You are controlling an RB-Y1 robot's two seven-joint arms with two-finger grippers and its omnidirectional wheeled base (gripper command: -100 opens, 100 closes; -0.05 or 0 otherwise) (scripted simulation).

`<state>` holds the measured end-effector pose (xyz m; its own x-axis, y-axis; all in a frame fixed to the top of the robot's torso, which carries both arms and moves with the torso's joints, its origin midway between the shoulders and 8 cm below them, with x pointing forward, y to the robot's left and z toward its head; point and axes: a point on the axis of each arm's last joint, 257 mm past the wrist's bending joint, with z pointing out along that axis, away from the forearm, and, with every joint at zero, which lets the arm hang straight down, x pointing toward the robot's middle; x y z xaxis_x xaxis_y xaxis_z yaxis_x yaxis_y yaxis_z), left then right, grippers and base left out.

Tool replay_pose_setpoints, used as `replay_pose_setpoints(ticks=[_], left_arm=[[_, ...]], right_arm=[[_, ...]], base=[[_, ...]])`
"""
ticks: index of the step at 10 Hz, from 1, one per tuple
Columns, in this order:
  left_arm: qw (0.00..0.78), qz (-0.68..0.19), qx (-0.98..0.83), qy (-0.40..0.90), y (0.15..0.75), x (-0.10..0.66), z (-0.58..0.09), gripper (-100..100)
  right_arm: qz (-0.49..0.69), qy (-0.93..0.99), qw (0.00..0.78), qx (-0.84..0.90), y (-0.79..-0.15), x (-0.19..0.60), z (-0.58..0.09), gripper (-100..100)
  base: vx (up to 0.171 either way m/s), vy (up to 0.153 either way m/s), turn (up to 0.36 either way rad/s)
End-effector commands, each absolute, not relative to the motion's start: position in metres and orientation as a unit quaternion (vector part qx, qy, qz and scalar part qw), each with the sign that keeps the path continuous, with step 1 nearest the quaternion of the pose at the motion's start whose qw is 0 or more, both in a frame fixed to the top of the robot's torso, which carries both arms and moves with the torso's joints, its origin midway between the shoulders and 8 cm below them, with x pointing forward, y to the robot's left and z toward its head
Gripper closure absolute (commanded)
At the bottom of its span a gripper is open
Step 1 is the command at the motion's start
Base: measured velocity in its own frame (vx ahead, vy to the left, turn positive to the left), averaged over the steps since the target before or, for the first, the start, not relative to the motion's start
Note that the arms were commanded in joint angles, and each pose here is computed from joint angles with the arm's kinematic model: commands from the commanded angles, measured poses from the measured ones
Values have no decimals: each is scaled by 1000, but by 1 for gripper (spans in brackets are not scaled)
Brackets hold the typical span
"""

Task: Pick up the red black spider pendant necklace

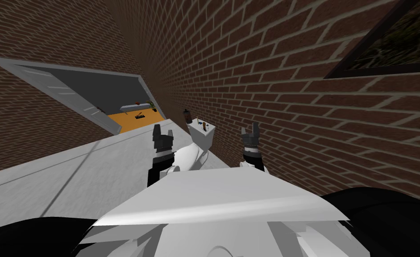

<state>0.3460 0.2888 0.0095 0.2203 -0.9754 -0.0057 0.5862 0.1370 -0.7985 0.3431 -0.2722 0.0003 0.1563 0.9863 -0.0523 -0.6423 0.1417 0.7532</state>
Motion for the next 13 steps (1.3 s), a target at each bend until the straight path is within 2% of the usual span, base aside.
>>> replay_pose_setpoints(ticks=[1, 13], left_arm=[[697, -558, -339, 298, 285, 349, 8, -100], [650, -533, -352, 411, 277, 387, -20, -100]], right_arm=[[583, 287, 699, 300, -272, 343, 0, 0], [583, 287, 699, 300, -272, 343, 0, 0]], base=[[4, -5, -13], [15, -19, -34]])
